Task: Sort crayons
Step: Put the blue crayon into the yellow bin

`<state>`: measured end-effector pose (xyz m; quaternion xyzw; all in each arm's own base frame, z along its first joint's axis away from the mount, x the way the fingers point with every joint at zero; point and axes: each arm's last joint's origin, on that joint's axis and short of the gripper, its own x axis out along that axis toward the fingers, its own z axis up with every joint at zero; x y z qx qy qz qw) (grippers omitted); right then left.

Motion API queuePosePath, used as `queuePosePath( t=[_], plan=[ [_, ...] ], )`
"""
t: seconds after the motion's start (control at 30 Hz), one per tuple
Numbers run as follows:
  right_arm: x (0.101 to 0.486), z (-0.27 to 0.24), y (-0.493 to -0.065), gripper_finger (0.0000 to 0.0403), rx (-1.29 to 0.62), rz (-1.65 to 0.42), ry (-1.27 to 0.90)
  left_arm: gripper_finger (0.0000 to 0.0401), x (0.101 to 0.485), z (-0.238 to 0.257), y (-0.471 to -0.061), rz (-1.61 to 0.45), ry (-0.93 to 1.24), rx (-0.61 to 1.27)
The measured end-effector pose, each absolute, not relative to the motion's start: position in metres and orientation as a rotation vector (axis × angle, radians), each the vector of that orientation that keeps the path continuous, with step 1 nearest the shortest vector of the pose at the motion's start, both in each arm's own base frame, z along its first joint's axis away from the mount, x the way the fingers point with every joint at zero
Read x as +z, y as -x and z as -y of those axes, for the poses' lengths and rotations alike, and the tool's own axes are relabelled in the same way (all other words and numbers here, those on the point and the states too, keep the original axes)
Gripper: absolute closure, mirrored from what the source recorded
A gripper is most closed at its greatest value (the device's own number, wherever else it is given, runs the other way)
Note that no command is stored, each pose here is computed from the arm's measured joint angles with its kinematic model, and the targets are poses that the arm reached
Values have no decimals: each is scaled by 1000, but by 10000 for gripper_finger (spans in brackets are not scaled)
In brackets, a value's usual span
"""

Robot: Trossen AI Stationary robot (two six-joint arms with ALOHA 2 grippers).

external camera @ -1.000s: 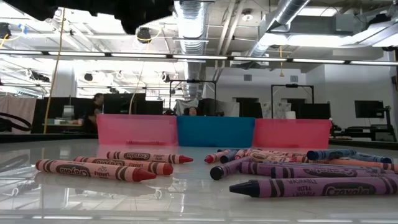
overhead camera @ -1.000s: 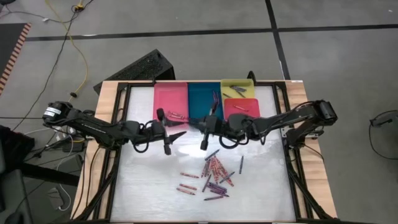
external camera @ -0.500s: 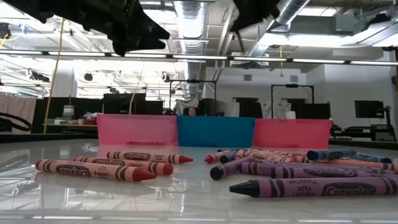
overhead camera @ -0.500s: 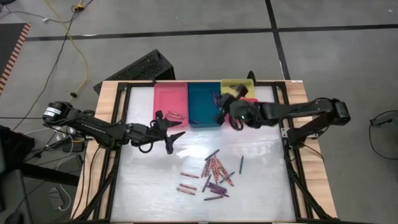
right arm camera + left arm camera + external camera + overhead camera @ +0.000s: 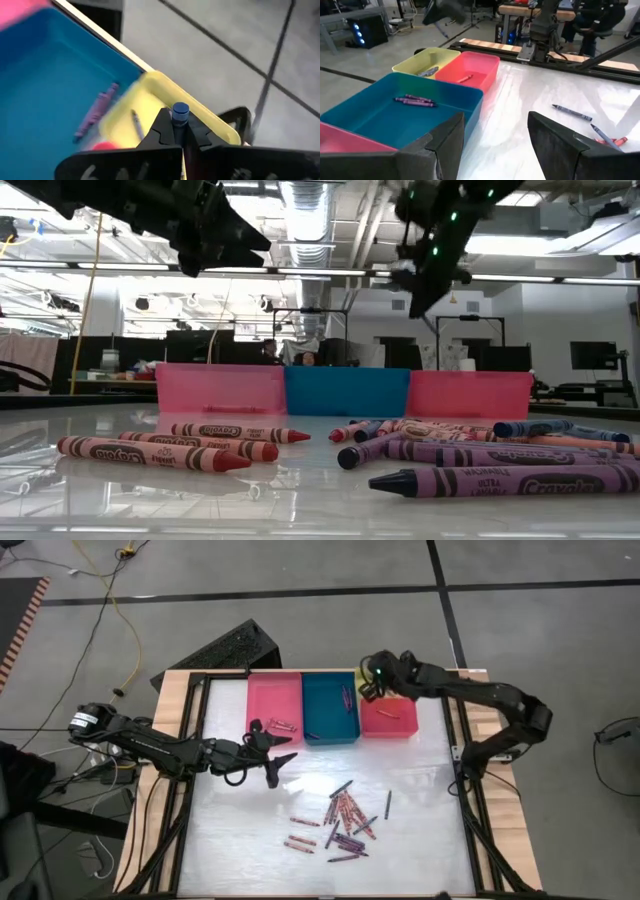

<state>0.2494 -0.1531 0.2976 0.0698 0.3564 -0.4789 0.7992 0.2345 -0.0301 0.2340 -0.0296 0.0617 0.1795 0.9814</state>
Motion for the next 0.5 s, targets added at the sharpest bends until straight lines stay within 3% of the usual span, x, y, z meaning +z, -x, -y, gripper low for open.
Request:
queuePosePath(
  t=[0.5],
  plan=[
    [227, 217, -262, 398, -1014, -984, -184, 195, 227, 30, -233, -196, 59, 350]
  ],
)
